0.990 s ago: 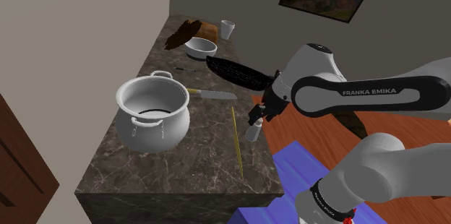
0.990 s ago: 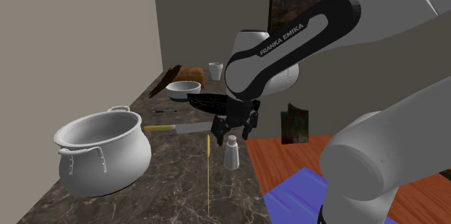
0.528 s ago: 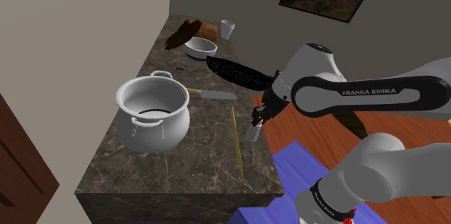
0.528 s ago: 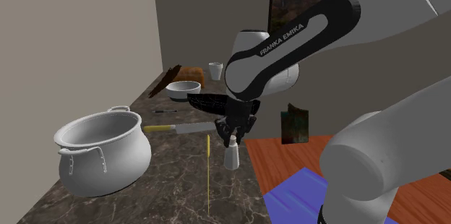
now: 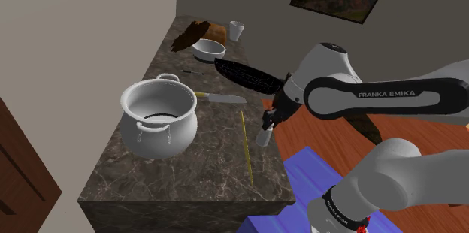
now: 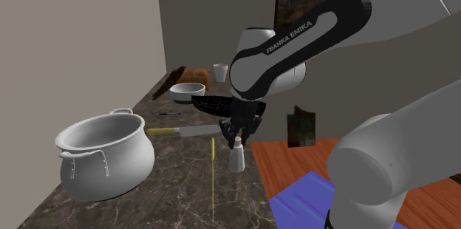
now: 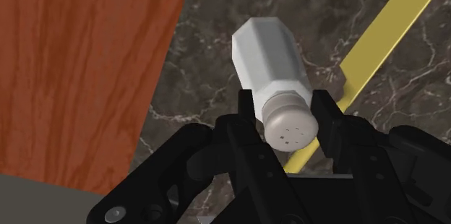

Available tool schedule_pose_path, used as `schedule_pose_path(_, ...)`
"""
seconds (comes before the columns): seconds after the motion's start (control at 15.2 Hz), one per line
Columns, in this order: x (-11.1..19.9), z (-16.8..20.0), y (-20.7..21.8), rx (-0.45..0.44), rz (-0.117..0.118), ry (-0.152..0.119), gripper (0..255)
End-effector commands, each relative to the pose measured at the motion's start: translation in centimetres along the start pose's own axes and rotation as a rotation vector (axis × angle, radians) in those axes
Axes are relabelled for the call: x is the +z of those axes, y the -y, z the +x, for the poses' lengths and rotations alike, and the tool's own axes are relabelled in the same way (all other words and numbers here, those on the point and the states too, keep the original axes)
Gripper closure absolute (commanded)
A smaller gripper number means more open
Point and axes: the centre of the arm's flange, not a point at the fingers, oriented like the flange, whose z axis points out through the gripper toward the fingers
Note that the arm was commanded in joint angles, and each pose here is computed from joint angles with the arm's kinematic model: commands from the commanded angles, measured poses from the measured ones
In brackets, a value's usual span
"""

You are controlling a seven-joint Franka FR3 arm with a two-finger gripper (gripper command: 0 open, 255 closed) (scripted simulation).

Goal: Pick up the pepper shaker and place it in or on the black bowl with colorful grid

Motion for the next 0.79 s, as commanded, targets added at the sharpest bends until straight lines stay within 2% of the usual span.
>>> schedule_pose_path(0.0, -0.9, 0.1, 0.0, 0.000, 0.000, 0.001, 255)
schedule_pose_path(0.73, -6.6, 1.0, 0.4, 0.000, 0.000, 0.001, 255)
